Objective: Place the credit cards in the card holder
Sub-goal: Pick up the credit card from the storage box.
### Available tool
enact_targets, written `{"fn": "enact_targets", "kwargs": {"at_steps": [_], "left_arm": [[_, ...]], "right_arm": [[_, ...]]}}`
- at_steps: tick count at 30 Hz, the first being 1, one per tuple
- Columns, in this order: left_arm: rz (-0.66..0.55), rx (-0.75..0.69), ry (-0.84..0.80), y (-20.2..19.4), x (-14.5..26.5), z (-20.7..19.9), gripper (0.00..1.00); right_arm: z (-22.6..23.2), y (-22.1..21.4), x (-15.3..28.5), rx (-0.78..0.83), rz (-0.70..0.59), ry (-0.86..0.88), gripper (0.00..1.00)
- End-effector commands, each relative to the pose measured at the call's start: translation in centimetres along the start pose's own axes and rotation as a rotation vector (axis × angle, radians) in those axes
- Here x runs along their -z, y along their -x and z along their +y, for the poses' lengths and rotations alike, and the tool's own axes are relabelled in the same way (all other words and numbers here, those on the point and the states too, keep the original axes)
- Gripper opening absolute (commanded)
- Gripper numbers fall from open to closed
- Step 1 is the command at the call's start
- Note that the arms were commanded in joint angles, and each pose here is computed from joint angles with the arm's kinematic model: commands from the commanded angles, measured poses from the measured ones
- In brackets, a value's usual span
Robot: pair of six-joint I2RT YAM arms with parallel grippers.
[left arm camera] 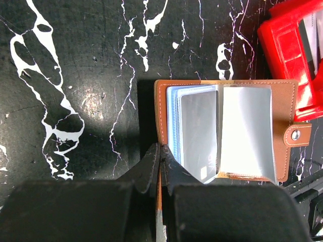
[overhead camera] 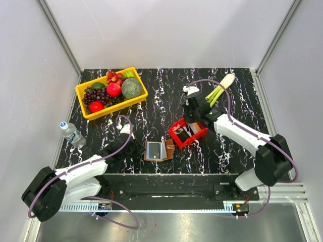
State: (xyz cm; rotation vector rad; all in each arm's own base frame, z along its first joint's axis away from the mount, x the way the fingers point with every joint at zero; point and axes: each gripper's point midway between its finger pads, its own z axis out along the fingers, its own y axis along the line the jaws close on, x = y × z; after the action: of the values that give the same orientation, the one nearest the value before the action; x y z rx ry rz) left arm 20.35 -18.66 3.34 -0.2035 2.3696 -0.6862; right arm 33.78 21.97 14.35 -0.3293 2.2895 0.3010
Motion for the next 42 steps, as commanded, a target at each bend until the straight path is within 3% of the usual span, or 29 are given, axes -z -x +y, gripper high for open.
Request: {"fn": "enact_targets", "kwargs": {"at_steps": [1, 12, 19, 32, 42], "left_arm": [[-0.041, -0.004, -0.065, 1.6, 0.0, -1.9, 0.0], [-0.047, -0.006, -0.06, 1.7, 0.2, -1.7, 0.0], [-0.043, -0.009, -0.059, 1.7, 0.2, -1.7, 0.0], [-0.043, -0.011, -0.063, 1.7, 0.1, -1.8, 0.0], [-0.044, -0.007, -0.06, 1.7, 0.2, -1.7, 0.0]], "right_arm": [[0.1, -1.7, -1.5, 0.115, 0.036, -0.136, 0.0], [0.8, -4.2, -3.6, 0.148, 0.095, -0.189, 0.0], [3.6, -5.1, -4.1, 0.116, 0.131, -0.033, 0.0], [5.2, -7.3, -5.1, 0.094, 0.2, 0.057, 0.09], [4.1, -8.8, -4.6, 0.121, 0.244, 0.025, 0.15]]}}
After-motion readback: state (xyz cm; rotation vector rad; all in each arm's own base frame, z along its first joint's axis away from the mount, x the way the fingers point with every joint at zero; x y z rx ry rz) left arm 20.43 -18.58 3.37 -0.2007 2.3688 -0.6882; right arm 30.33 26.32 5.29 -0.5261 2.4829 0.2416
